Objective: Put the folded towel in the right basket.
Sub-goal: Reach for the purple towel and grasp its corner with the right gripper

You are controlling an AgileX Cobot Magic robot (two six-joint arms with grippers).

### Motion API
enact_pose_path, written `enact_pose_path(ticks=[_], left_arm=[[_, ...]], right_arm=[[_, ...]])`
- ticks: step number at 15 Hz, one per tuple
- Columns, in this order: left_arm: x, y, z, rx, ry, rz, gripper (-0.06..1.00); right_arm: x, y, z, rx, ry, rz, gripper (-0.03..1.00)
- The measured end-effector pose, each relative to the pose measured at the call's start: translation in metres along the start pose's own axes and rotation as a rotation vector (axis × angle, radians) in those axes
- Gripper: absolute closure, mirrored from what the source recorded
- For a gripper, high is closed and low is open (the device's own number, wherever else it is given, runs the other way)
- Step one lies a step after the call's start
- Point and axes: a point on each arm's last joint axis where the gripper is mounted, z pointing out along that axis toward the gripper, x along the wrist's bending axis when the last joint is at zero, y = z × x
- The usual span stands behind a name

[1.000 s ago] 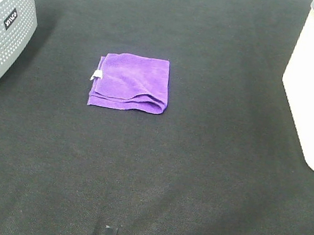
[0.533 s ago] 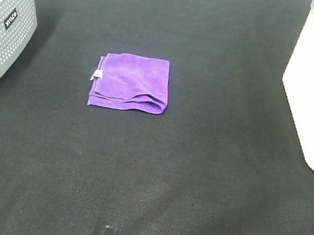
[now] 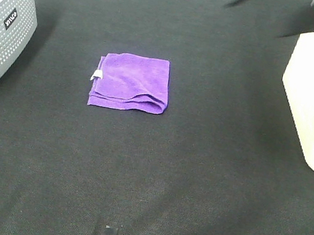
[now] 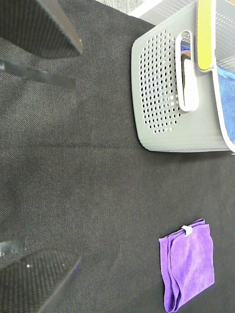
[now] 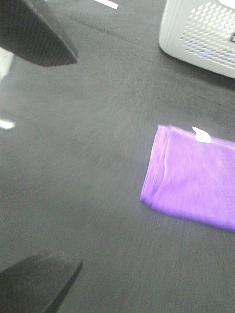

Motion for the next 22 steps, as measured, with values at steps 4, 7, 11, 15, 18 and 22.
enact_pose_path(ticks=[4, 7, 11, 15, 18, 22], left_arm=[[0.0, 0.0, 0.0, 0.0, 0.0, 0.0, -0.05], [0.0, 0.0, 0.0, 0.0, 0.0, 0.0, -0.05], [0.0, 0.0, 0.0, 0.0, 0.0, 0.0, -0.05], [0.0, 0.0, 0.0, 0.0, 0.0, 0.0, -0.05], [0.0, 0.0, 0.0, 0.0, 0.0, 0.0, -0.05], [0.0, 0.0, 0.0, 0.0, 0.0, 0.0, -0.05]], right_arm=[[-0.033, 0.04, 0.127, 0.145, 0.04, 0.024, 0.04], [-0.055, 0.052, 0.192, 0.195, 0.051, 0.021, 0.05], [-0.078, 0.049, 0.251, 0.24, 0.062, 0.073, 0.05], [-0.113, 0.043, 0.27, 0.249, 0.081, 0.189, 0.08], [-0.119, 0.043, 0.269, 0.246, 0.096, 0.211, 0.08], [-0.1, 0.039, 0.287, 0.228, 0.102, 0.171, 0.1]])
